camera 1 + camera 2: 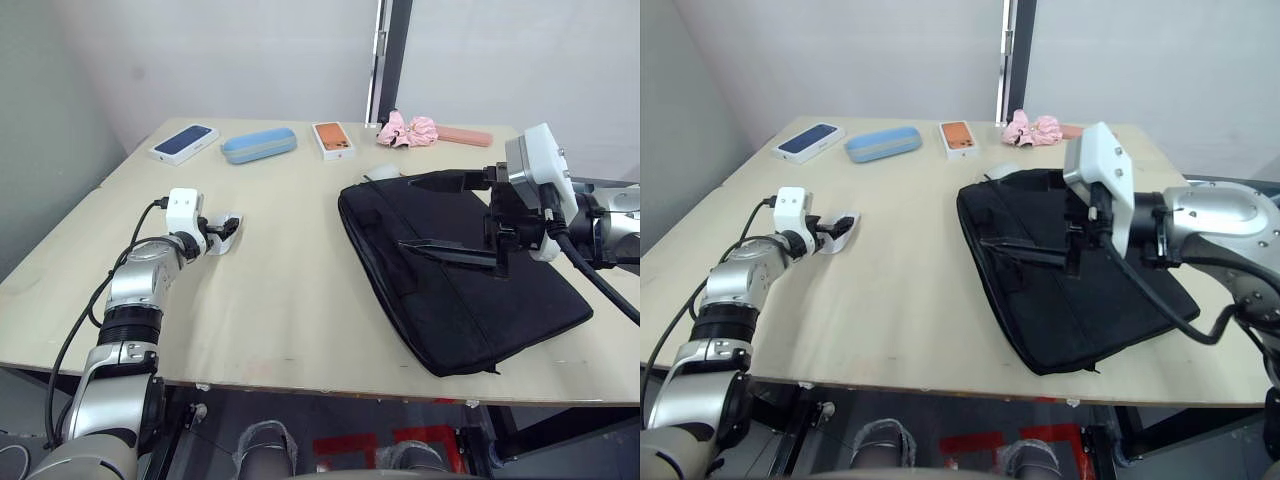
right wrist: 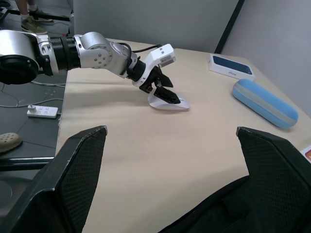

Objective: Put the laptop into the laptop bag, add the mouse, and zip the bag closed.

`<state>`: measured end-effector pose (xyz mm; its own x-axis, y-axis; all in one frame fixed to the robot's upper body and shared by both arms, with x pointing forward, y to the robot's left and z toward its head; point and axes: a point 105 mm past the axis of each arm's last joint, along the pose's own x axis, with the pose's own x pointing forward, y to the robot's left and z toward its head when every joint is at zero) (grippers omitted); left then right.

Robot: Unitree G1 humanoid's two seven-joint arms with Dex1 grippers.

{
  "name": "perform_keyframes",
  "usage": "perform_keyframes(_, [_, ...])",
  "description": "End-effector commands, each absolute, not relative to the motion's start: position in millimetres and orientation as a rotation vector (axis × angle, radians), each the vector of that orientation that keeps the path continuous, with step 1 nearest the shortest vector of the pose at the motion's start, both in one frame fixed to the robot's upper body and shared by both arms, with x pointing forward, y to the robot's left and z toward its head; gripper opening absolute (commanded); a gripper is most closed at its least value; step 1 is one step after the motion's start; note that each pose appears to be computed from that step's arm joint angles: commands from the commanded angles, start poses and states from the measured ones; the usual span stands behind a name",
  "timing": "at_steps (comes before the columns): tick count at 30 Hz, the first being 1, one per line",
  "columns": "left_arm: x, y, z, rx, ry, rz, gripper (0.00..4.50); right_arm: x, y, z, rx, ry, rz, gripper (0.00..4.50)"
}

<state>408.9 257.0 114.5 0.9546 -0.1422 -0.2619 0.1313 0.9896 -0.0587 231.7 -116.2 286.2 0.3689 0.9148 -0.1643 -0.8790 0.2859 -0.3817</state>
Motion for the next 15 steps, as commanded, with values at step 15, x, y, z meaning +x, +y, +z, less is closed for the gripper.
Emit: perform_keyframes(15, [408, 245, 84, -0.031, 0.372, -0.126, 3.63, 229, -123, 294, -0.457, -0.137, 1.142, 4.50])
